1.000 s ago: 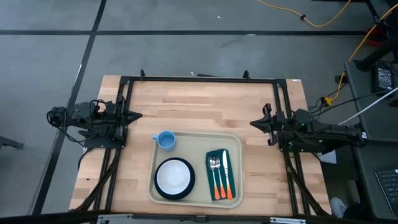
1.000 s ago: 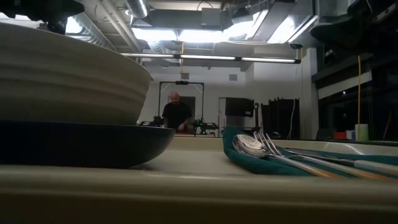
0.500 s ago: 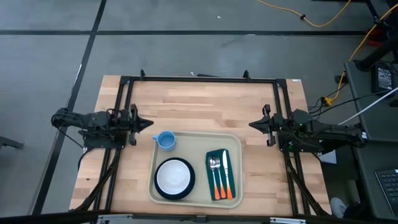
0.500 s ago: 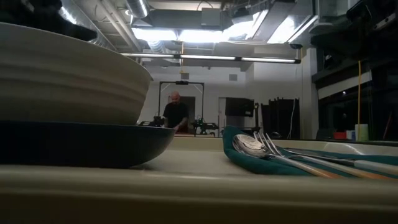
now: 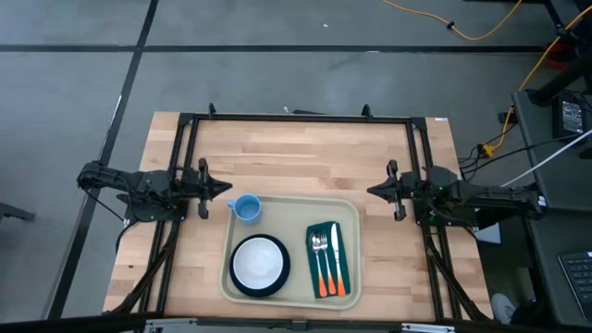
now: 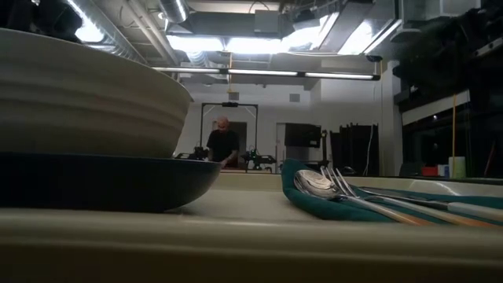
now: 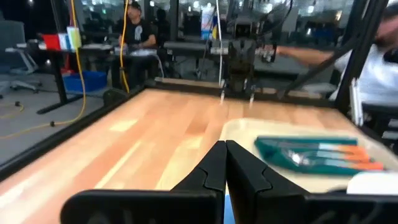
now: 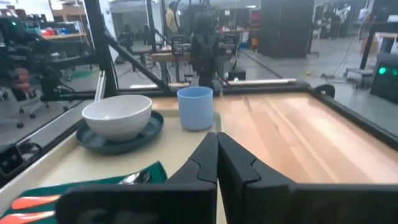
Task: Set up tray
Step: Return to Home Position
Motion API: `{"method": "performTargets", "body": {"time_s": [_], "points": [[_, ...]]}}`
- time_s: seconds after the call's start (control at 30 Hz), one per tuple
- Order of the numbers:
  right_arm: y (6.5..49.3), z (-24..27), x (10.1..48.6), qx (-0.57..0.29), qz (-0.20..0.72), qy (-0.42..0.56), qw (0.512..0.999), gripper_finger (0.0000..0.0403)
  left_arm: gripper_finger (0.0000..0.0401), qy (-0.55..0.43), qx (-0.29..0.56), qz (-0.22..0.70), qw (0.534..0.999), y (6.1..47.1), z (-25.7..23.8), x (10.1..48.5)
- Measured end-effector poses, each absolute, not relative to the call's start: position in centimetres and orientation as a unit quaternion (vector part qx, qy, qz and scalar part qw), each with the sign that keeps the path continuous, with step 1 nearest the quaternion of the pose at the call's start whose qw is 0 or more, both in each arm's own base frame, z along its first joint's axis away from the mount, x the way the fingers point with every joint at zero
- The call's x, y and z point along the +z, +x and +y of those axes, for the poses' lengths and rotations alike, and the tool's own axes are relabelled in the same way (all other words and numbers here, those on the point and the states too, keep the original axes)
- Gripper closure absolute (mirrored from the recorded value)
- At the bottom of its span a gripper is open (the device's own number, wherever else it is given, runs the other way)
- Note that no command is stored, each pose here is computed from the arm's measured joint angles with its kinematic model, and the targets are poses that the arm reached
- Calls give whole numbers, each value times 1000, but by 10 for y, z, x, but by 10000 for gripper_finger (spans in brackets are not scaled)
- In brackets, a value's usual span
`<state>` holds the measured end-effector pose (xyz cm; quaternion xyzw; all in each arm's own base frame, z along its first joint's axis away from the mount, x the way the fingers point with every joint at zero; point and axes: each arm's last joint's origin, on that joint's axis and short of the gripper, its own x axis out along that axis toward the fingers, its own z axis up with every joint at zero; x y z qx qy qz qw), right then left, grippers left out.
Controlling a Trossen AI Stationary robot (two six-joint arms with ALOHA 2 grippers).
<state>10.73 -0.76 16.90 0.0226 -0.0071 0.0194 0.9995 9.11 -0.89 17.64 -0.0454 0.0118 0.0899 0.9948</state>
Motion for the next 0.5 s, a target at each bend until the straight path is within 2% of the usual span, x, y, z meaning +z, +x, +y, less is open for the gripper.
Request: {"method": "performTargets", "body": {"time_s": [0.5], "points": [[107,-8,162,17,31,113,993,397,399,-57,93,23,994,91,-9,174]]}}
